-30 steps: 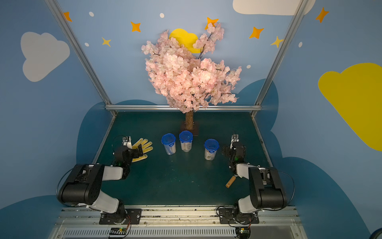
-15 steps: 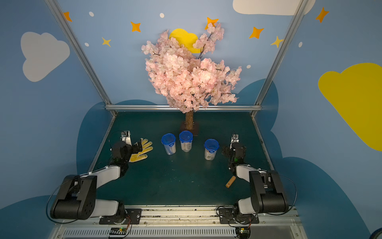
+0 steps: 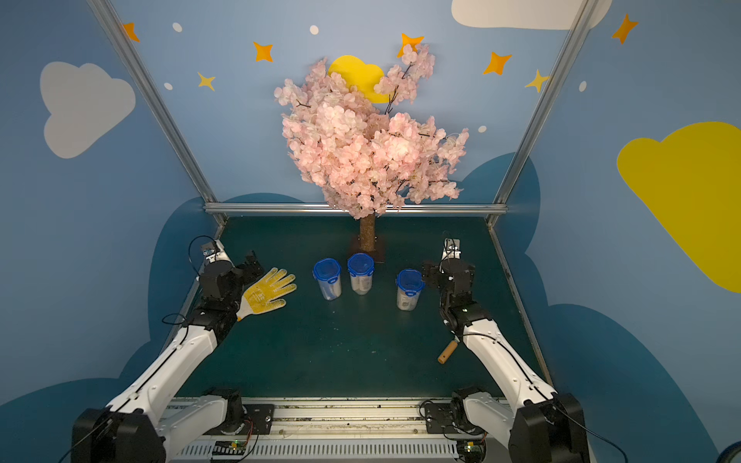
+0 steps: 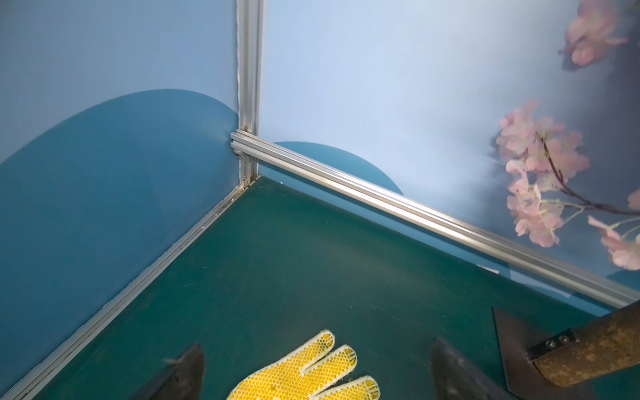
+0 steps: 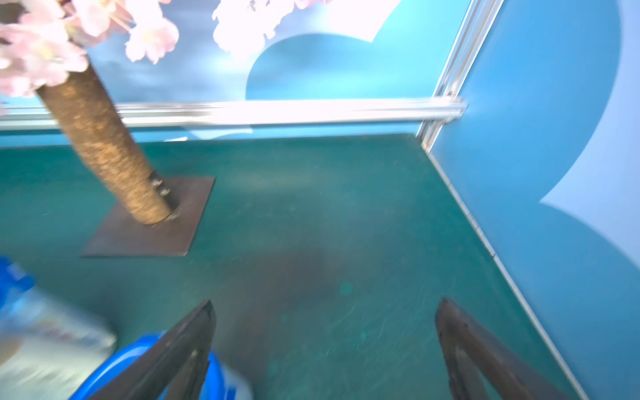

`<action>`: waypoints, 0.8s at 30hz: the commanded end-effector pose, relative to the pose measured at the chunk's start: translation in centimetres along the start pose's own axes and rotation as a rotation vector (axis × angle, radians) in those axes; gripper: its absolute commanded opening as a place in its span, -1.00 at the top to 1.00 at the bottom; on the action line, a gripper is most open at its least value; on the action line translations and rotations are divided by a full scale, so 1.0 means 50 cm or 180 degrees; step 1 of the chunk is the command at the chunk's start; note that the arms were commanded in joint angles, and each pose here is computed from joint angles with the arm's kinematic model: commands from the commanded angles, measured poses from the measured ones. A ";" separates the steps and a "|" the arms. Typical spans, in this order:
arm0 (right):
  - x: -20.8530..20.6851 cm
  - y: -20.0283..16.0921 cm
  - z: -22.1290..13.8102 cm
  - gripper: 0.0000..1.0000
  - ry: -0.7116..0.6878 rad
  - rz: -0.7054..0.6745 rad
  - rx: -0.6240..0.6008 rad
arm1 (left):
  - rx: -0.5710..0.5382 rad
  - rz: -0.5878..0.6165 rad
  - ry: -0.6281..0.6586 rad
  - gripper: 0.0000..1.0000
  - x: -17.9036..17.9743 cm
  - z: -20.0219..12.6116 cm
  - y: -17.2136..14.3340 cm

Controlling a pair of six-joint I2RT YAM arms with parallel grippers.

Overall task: Take out toiletry kits
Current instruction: Pick up the container from the center of the board.

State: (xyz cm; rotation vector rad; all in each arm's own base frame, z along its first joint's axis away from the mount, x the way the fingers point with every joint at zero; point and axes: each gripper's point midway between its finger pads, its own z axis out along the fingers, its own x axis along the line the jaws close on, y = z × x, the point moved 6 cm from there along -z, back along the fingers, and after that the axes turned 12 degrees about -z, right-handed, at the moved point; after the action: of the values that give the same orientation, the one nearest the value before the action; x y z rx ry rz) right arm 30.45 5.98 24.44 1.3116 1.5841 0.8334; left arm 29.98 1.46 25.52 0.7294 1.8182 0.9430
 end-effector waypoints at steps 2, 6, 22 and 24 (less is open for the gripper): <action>0.030 -0.003 -0.020 -0.96 0.0378 0.0029 0.0537 | 0.0083 -0.0373 0.0007 -0.99 0.019 -0.029 -0.012; 0.079 -0.006 -0.024 -0.89 0.0989 -0.0008 0.0867 | 0.0460 0.0034 -0.0299 -0.99 -0.066 -0.026 -0.016; 0.065 -0.054 -0.029 -0.72 0.2116 0.1448 0.1081 | 0.1716 0.1396 -0.1730 -0.69 -0.511 -0.180 -0.179; 0.058 -0.057 -0.027 -0.79 0.2008 0.1282 0.1143 | 0.1855 0.1401 -0.1766 -0.74 -0.529 -0.183 -0.200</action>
State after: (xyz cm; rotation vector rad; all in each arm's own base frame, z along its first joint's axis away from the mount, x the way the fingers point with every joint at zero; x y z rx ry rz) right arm 28.49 7.67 20.92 1.8092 2.0020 1.2886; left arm 31.54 -26.57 33.05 1.5209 1.4269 0.4533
